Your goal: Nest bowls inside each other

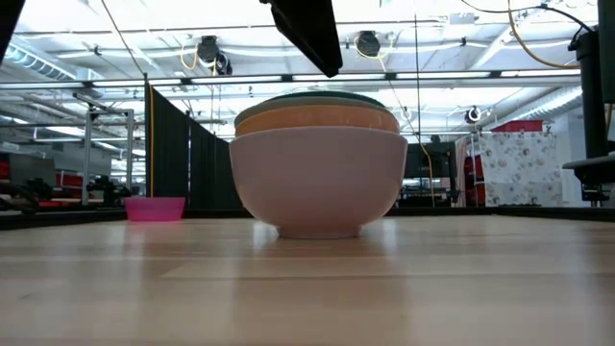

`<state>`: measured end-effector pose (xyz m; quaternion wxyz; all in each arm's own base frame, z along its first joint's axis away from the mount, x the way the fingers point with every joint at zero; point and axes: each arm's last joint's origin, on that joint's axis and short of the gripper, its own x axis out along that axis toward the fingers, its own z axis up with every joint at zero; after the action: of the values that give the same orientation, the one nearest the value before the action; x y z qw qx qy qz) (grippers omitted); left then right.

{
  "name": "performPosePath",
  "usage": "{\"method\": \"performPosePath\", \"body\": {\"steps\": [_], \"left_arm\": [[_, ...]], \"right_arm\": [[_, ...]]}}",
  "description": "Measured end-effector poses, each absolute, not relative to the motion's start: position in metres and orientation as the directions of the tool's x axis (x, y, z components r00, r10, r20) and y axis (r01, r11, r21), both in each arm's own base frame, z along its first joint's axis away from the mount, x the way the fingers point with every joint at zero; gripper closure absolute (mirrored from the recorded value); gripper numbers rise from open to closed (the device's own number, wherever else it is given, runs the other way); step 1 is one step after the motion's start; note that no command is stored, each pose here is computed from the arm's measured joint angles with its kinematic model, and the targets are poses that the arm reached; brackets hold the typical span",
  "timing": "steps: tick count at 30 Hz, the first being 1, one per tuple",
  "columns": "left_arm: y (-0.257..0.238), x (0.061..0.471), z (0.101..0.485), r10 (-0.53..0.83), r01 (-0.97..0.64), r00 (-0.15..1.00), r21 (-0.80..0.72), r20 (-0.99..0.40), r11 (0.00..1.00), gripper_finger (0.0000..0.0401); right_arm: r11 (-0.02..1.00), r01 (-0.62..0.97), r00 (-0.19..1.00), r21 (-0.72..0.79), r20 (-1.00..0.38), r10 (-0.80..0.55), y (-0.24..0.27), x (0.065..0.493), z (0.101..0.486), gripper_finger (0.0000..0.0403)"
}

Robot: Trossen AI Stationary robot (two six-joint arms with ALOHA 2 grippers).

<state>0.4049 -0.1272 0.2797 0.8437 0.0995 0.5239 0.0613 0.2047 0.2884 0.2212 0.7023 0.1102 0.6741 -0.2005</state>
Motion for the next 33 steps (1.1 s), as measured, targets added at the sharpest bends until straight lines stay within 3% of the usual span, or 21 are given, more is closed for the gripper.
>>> {"method": "performPosePath", "body": {"steps": [6, 13, 16, 20, 25, 33], "left_arm": [[-0.125, 0.399, 0.299, 0.227, -0.031, 0.418, 0.236, -0.880, 0.971, 0.0158], [-0.132, 0.370, 0.343, 0.270, -0.197, 0.377, 0.208, -0.886, 0.958, 0.0170], [-0.147, 0.360, 0.350, 0.296, -0.212, 0.411, 0.226, -0.862, 0.951, 0.0182], [-0.171, 0.346, 0.344, 0.364, -0.229, 0.425, 0.290, -0.829, 0.929, 0.0197], [-0.206, 0.315, 0.322, 0.490, -0.367, 0.410, 0.352, -0.769, 0.861, 0.0210], [-0.260, 0.261, 0.280, 0.545, -0.515, 0.467, 0.287, -0.696, 0.808, 0.0214]], "right_arm": [[0.905, 0.400, 0.045, -0.146, -0.983, -0.179, 0.284, 0.206, 0.223, 0.0403], [0.900, 0.407, 0.147, -0.157, -0.961, -0.235, 0.263, 0.210, 0.248, 0.0403], [0.901, 0.398, 0.211, -0.172, -0.939, -0.272, 0.249, 0.210, 0.264, 0.0403], [0.910, 0.377, 0.276, -0.173, -0.917, -0.288, 0.233, 0.213, 0.281, 0.0403], [0.931, 0.327, 0.316, -0.165, -0.909, -0.272, 0.212, 0.218, 0.301, 0.0403], [0.969, 0.208, 0.427, -0.133, -0.879, -0.213, 0.177, 0.243, 0.323, 0.0403]]}}
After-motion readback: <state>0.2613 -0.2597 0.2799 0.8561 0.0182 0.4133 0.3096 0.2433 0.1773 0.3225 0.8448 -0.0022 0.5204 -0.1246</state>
